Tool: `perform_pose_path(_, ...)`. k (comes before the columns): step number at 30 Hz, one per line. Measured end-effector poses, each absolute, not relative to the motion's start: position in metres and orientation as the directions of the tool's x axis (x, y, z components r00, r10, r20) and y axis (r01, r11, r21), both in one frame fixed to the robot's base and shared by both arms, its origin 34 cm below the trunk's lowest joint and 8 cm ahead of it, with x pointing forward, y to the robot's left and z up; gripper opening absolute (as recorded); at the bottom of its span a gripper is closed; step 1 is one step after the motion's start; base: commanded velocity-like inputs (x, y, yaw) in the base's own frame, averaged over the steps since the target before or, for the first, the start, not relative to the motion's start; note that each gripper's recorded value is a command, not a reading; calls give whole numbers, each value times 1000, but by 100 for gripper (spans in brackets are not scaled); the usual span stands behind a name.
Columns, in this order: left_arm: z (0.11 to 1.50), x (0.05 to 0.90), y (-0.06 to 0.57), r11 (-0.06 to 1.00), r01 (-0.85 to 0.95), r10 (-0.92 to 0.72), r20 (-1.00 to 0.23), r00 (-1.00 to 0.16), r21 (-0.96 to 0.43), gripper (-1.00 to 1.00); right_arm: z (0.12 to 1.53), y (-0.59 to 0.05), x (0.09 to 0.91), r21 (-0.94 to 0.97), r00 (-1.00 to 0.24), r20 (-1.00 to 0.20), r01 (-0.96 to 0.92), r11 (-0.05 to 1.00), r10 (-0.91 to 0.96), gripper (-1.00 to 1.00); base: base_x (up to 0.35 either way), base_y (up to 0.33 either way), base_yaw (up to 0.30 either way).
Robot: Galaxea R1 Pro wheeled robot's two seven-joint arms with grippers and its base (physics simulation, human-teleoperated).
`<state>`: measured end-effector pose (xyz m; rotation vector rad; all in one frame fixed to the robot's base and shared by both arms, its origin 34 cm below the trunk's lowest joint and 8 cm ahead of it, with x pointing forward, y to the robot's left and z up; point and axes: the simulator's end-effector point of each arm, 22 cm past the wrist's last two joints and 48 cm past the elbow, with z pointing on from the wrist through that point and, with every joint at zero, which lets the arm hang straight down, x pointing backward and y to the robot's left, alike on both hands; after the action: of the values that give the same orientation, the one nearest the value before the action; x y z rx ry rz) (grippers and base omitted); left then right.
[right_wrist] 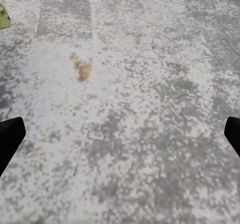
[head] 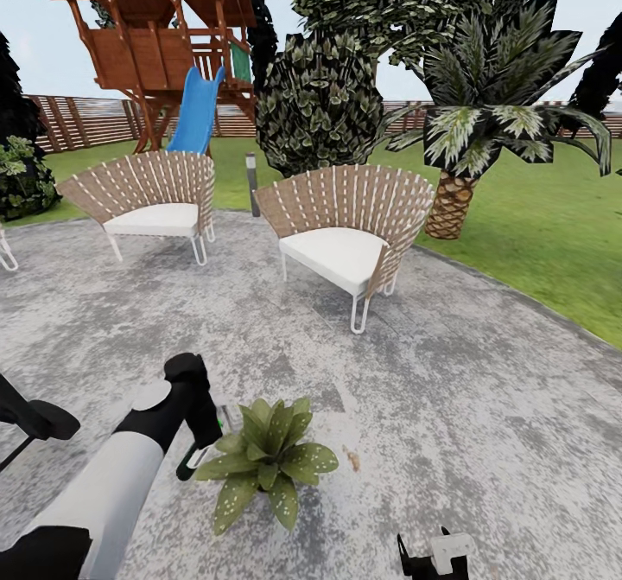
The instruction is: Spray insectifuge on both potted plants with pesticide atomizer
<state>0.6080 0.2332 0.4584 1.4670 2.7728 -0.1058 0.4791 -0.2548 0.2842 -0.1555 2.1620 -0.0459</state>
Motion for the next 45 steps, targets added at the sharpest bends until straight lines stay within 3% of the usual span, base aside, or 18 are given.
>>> perform_pose_path(9, 446, 595, 258, 550, 834, 834, 60, -548, -38, -100, 284, -255, 479, -92, -555, -822, -94, 991, -129, 100, 0, 0, 0)
perform_pose_path(14, 439, 583, 253, 547, 833, 837, 80, -541, -83, -100, 284, -255, 479, -92, -555, -821, -94, 991, -129, 100, 1, 1, 0)
perform_pose_path(16, 447, 570, 237, 534, 829, 845, 74, -529, -167, -100, 284, -255, 479, -92, -556, -821, -94, 991, -129, 100, 113, 102, 0)
perform_pose_path(22, 443, 565, 243, 504, 851, 863, 116, -491, -149, -100, 284, -255, 479, -92, -555, -821, -94, 991, -129, 100, 164, 151, 0)
perform_pose_path(35, 471, 599, 234, 514, 854, 857, 59, -511, -79, -100, 284, -255, 479, -92, -556, -821, -94, 991, -129, 100, 5, 4, 0)
perform_pose_path(45, 460, 586, 246, 524, 846, 852, 89, -517, -98, -100, 284, -256, 479, -94, -554, -823, -90, 991, -128, 100, 50, 33, 0)
